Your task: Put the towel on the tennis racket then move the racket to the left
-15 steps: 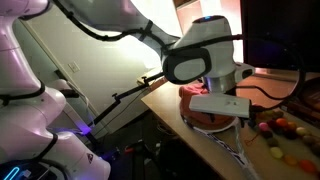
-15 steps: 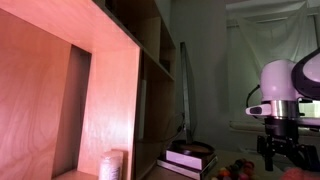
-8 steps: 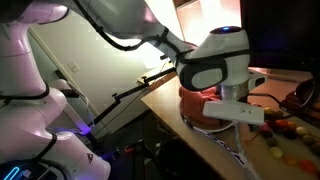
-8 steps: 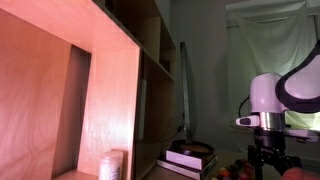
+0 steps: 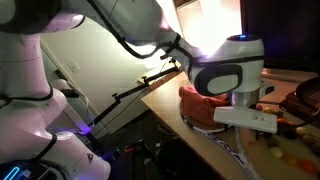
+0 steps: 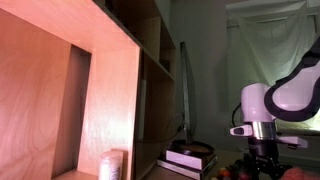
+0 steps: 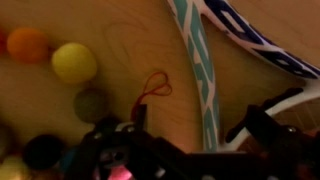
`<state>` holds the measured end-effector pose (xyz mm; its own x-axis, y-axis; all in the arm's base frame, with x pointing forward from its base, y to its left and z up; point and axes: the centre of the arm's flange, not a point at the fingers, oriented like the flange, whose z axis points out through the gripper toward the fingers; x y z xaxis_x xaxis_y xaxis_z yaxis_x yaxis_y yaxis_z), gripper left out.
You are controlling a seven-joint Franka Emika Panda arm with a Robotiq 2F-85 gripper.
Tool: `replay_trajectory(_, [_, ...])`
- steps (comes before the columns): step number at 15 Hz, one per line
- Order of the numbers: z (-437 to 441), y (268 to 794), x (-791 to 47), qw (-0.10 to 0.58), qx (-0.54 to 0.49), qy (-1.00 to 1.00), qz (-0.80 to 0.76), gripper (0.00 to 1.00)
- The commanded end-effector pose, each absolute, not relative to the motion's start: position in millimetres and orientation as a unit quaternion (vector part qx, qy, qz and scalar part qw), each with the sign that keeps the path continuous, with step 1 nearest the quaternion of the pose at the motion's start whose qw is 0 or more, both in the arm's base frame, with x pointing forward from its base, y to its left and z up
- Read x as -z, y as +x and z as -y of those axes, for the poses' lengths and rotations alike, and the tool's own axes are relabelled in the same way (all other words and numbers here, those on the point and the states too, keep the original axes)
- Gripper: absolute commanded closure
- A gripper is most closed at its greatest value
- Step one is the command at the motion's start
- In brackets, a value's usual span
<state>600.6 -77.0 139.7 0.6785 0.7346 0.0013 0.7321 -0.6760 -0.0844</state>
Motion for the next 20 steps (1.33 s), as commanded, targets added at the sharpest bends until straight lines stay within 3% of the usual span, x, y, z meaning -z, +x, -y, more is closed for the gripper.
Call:
replay_trajectory(1, [88.2, 613.2, -128.7, 0.037, -0.052, -0.914, 0.4, 0.0])
replay_trajectory(10, [91.4, 617.5, -130.1, 0.033, -0.078, -0.91, 0.406, 0.0])
replay_trajectory(11, [92.2, 618.0, -130.1, 0.039, -0.078, -0.91, 0.405, 0.25])
replay_trajectory(12, [93.0, 618.6, -131.2, 0.042, -0.077, -0.914, 0.395, 0.26])
replay_trajectory(20, [94.1, 621.5, -139.9, 0.039, -0.069, -0.915, 0.396, 0.88])
